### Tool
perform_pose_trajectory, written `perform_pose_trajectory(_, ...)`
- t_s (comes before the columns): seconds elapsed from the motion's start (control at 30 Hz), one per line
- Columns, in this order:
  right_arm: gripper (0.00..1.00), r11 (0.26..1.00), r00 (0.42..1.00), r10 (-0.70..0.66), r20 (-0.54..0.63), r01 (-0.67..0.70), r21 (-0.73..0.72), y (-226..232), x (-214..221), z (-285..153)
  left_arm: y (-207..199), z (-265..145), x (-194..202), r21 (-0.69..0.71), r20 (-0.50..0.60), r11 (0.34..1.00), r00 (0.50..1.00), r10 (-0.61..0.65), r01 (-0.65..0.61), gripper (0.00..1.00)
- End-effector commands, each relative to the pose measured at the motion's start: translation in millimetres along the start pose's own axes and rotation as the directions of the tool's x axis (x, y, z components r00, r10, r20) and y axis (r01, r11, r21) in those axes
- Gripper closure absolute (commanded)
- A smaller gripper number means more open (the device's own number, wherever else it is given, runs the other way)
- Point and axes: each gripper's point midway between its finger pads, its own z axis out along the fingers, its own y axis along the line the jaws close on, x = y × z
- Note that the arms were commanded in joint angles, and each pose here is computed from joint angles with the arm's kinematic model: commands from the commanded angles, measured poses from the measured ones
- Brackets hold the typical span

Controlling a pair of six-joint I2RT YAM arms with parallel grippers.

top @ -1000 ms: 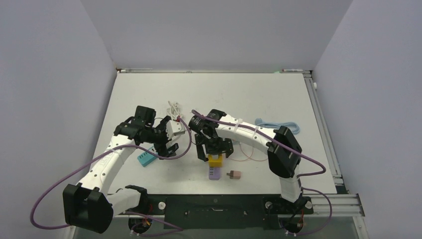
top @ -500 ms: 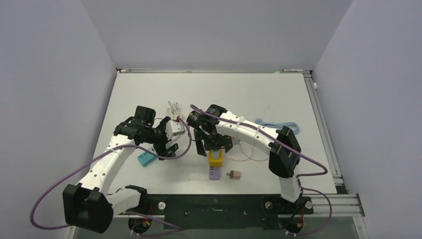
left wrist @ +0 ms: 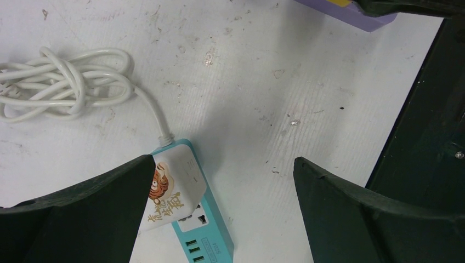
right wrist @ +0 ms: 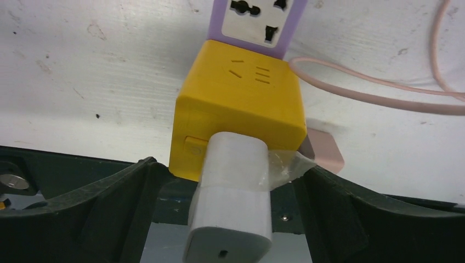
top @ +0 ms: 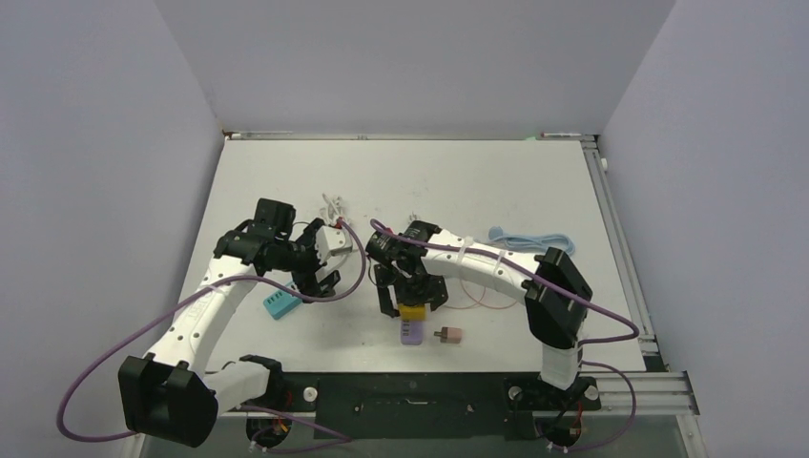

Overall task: Insert the plug
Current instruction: Insert the plug into the socket.

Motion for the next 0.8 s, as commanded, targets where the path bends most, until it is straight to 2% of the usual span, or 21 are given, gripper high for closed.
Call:
perform_pose_trajectory(0.0,0.10,0.994,0.998,0.010,0.065,-0.003,-0.113,20.3,-11.7,-4.6,1.6,-12.4,-12.4,-0.024,0.029,1.000,0.999,0.019,-0.018,0.04)
perform_pose_trajectory(0.4,0.13,0.966,0.990,0.040,0.136,-0.003,-0.258,32.1,-43.3,2.2,3.4,-12.0,-12.5,-0.027,0.028,0.999,0.999,0.020,-0.020,0.04)
perform_pose_trajectory(0.77,0.13,0.955,0.983,0.006,0.181,0.047,-0.292,49.0,-83.6,13.9,5.1,-12.9,-11.8,-0.029,0.013,0.999,1.000,0.020,-0.020,0.04)
